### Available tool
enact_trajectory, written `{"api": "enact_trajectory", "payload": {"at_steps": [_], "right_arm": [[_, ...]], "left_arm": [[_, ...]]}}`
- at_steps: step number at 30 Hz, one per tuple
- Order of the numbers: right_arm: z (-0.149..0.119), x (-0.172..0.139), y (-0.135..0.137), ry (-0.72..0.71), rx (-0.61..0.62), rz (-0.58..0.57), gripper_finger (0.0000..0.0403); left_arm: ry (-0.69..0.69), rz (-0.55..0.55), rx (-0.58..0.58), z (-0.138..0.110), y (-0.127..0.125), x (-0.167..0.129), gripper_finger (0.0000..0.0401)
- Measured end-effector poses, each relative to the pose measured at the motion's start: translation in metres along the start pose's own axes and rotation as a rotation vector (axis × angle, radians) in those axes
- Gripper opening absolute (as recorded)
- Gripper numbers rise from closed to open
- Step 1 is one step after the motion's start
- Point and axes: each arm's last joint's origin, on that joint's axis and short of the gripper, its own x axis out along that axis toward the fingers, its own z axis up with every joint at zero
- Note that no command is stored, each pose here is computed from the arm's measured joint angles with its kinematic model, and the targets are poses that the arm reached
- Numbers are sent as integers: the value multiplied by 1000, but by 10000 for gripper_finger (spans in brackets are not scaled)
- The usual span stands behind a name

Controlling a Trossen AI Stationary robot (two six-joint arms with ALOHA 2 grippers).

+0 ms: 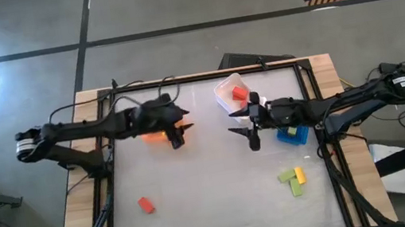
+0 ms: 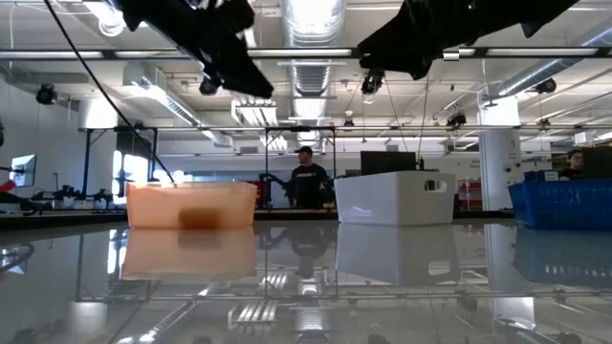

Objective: Sort & place blocks by color
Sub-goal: Put the green block into the blue bin

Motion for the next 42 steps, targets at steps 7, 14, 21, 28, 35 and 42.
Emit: {"api": "enact_trajectory", "payload": {"at_steps": [7, 14, 21, 28, 35, 42], "right_arm": [[3, -6, 7, 308, 214, 23, 226], [-19, -22, 18, 681, 588, 33, 226], [-39, -47, 37, 1026, 836, -69, 226], [-47, -66, 56, 1170, 711, -38, 226], [-63, -67, 82, 1227, 416, 68, 226], [-78, -53, 103, 1270, 94, 77, 226]], "left_arm": [[-257, -2, -47, -9, -12, -21, 202], [-423, 7, -77, -20, -12, -32, 202], [-475, 44, -95, -13, -9, -42, 202], [-482, 46, -89, -13, -8, -43, 202], [-486, 48, -89, -13, -8, -44, 202], [-536, 88, 24, -7, -7, -48, 203]]}}
